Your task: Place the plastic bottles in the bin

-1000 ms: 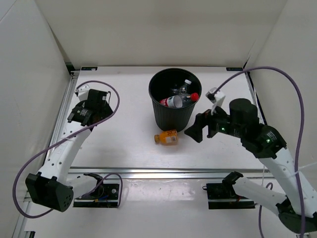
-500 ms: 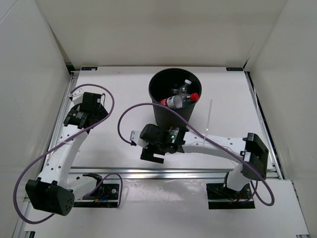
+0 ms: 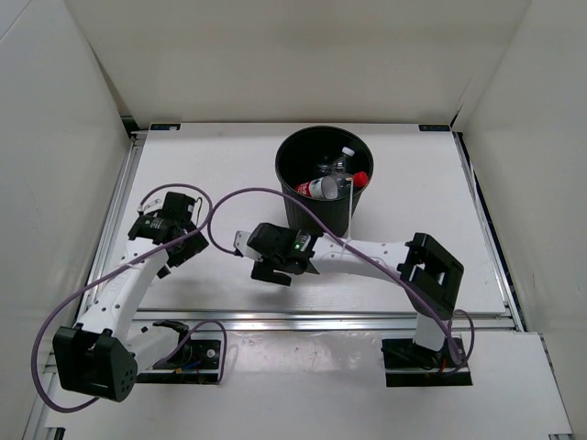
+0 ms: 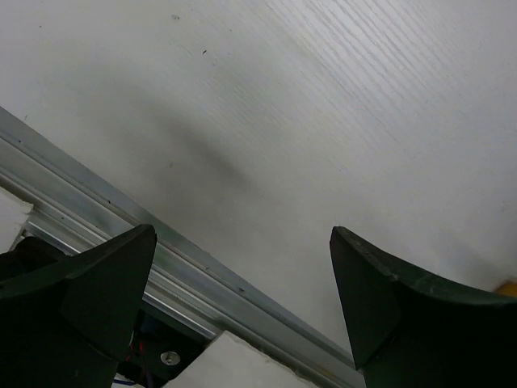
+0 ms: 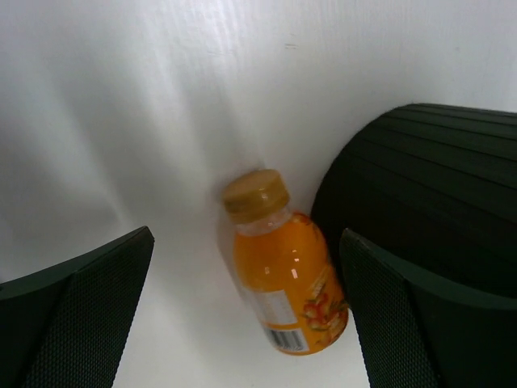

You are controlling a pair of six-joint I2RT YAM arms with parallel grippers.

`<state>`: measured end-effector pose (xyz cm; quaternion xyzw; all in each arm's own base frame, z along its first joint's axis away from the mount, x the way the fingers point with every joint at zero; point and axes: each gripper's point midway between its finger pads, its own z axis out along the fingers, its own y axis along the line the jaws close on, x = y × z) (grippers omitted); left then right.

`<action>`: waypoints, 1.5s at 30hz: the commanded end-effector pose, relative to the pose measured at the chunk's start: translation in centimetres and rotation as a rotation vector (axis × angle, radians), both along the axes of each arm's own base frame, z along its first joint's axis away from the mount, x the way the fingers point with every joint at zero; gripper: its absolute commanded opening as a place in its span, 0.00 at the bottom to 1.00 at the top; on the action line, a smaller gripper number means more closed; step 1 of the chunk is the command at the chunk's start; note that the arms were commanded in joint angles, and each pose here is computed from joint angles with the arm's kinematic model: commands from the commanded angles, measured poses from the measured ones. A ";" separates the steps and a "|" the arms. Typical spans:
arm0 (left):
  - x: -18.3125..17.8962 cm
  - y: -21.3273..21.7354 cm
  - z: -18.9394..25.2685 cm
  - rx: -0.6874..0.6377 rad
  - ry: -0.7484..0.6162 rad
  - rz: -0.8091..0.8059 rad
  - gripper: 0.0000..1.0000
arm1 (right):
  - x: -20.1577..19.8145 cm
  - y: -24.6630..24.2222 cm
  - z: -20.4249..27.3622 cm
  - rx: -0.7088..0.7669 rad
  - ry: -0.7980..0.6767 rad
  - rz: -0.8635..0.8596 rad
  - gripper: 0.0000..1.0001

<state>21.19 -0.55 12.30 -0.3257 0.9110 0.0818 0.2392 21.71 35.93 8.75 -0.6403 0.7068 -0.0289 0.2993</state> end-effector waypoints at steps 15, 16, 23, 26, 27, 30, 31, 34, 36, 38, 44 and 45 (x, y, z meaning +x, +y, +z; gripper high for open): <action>-0.7 -0.2 0.7 -0.019 -0.008 -0.034 1.00 | 3.7 -4.6 -2.9 -0.004 0.041 -0.167 1.00; -0.7 -0.2 0.7 -0.019 -0.008 -0.034 1.00 | 3.5 -4.8 -3.2 -0.005 0.050 -0.180 1.00; -0.7 -0.1 0.8 -0.012 -0.003 -0.023 1.00 | 1.0 -5.3 -4.5 0.011 0.218 -0.213 0.92; -0.8 0.1 0.8 -0.005 0.001 -0.012 1.00 | 0.0 -5.6 -5.3 -0.001 0.271 -0.224 0.83; -0.8 0.1 0.8 -0.005 0.001 -0.012 1.00 | -0.7 -5.7 -5.9 -0.010 0.309 -0.228 0.80; -0.8 0.2 0.8 0.000 -0.003 -0.001 1.00 | -2.0 -6.1 -6.6 -0.028 0.376 -0.244 0.68; -0.8 0.4 0.8 0.000 -0.003 0.009 1.00 | -2.3 -6.0 -6.0 -0.029 0.399 -0.251 0.64; -0.6 0.7 1.1 0.008 -0.014 0.022 1.00 | -3.8 -5.8 -4.5 -0.013 0.480 -0.296 0.51; -0.4 0.7 1.2 0.006 -0.023 0.022 1.00 | -4.4 -4.0 -1.5 0.055 0.492 -0.301 0.46; -0.1 1.4 1.3 0.013 -0.034 0.051 1.00 | -5.5 -3.1 2.2 0.103 0.512 -0.279 0.46; 0.0 1.8 -0.1 -0.037 -0.034 0.113 1.00 | -3.6 0.4 19.1 0.425 0.332 -0.243 0.44; 0.1 1.8 -0.3 -0.054 -0.040 0.130 1.00 | -2.0 -0.3 21.4 0.466 0.275 -0.266 0.44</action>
